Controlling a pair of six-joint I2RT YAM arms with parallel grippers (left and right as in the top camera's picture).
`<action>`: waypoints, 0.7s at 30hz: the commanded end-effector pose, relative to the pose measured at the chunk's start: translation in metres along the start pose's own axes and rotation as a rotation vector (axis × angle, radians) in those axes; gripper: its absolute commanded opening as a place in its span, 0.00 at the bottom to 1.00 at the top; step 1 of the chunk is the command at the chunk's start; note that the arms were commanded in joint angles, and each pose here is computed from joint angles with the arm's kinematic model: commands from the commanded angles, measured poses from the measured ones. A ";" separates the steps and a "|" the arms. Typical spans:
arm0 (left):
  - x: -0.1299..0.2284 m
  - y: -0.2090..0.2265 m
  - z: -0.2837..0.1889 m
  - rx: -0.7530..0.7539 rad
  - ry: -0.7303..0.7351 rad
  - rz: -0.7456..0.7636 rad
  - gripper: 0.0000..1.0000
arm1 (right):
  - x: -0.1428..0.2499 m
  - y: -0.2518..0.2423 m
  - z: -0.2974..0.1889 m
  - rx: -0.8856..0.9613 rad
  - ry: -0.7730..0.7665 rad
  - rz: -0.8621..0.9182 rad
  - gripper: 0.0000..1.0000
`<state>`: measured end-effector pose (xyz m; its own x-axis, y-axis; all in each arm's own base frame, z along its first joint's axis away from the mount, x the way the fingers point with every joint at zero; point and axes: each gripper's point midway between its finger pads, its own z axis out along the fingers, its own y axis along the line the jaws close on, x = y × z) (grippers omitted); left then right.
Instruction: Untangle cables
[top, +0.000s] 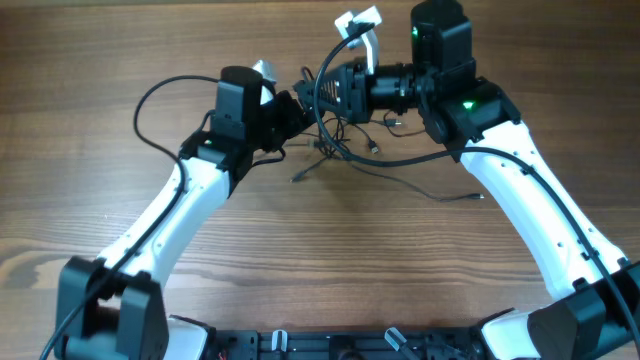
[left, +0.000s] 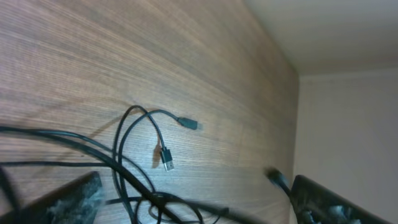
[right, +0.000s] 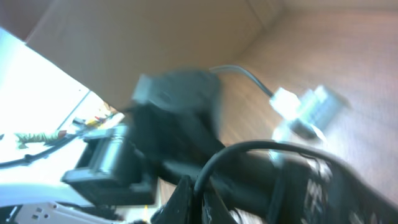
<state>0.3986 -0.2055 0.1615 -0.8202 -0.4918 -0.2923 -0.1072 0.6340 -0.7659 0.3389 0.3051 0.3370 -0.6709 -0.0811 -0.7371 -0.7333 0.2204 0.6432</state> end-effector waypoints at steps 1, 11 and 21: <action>0.012 0.027 0.025 -0.073 0.049 -0.025 0.42 | -0.023 0.030 -0.012 -0.058 -0.065 -0.098 0.04; 0.008 0.127 0.018 -0.457 -0.002 -0.128 0.04 | -0.052 -0.082 -0.083 0.451 -0.231 -0.067 0.04; 0.000 0.240 -0.075 -0.904 -0.029 -0.353 0.04 | -0.063 -0.143 -0.267 1.177 -0.521 0.125 0.04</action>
<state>0.3422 -0.0611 0.0278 -0.7110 -0.6969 -0.0937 -0.6671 0.7107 -0.2234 0.4611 0.1050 0.2836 -0.6168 0.2130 -0.7577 -0.1895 0.8942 0.4057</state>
